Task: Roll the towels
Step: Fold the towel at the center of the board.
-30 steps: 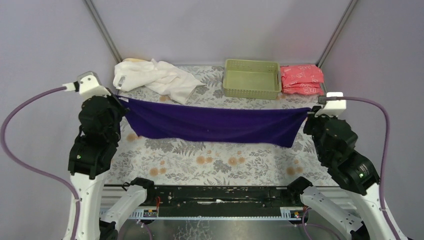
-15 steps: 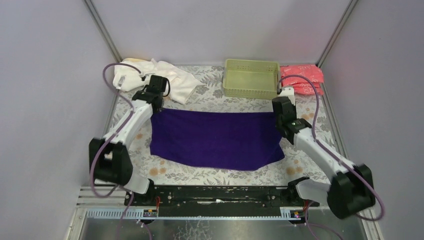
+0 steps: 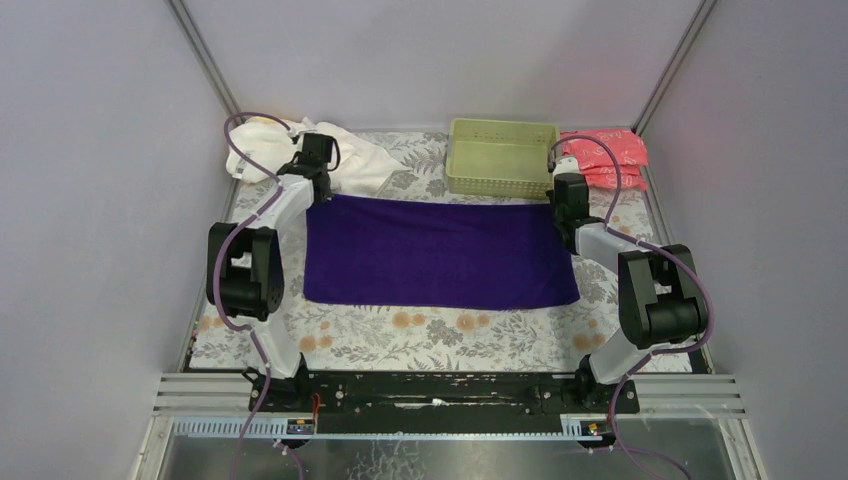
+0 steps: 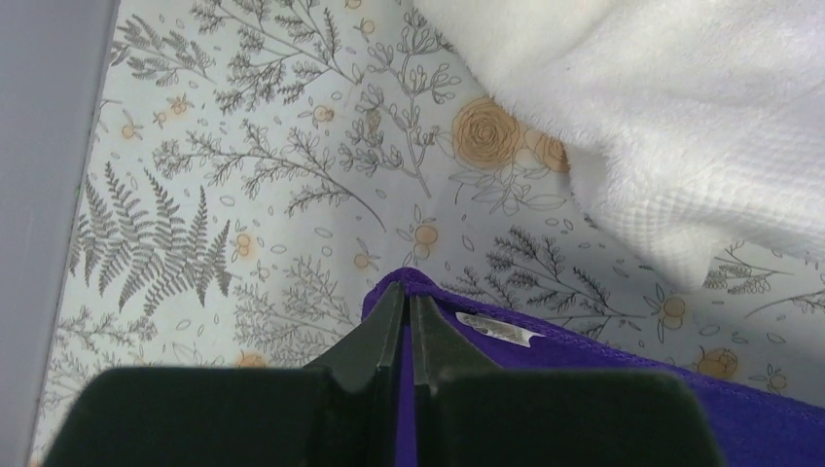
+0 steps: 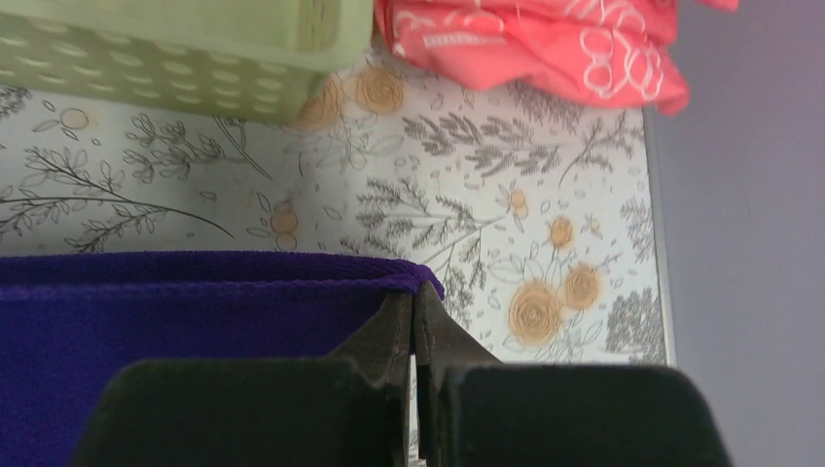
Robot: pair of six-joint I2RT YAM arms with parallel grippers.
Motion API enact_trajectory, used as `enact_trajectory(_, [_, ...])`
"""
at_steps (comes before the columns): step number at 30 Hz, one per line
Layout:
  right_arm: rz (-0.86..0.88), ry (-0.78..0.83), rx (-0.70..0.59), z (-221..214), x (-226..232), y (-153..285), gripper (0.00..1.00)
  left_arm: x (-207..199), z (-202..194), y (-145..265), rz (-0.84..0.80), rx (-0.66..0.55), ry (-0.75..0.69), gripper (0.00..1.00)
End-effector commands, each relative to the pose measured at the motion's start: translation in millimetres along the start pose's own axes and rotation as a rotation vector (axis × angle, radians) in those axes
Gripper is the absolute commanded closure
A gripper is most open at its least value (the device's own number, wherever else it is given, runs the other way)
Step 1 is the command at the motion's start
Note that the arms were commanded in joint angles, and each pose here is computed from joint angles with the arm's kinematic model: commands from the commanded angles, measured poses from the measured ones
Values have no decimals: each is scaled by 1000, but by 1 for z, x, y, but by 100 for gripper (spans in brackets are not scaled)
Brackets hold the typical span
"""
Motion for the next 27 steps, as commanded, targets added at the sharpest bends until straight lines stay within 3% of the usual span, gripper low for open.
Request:
enact_trajectory(1, [64,60,-193,64,5,-4,100,6,31,-7,-1,-79,11,100])
enact_trajectory(4, [126,61,-220,76,12,2,100,11,32,-3,11,-86,28,100])
enact_trajectory(12, [70,80,-207,59,-1,-4,100,39,20,7,134,-73,66,100])
enact_trajectory(19, [278,95,-189,53,26,9,100,49,22,26,119,-125,119,100])
enact_trajectory(27, [219,14,-159,46,14,19,100,46,10,31,96,-100,147,100])
Point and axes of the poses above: each gripper's point midway between its finger pads, its own y axis back along the fingers, its own x axis along the line the jaws close on, z = x × y, the point moved 2 cm from there along y, back along the fingers, and after that the axes turned 11 degrees about -y, right-handed, at the moved point
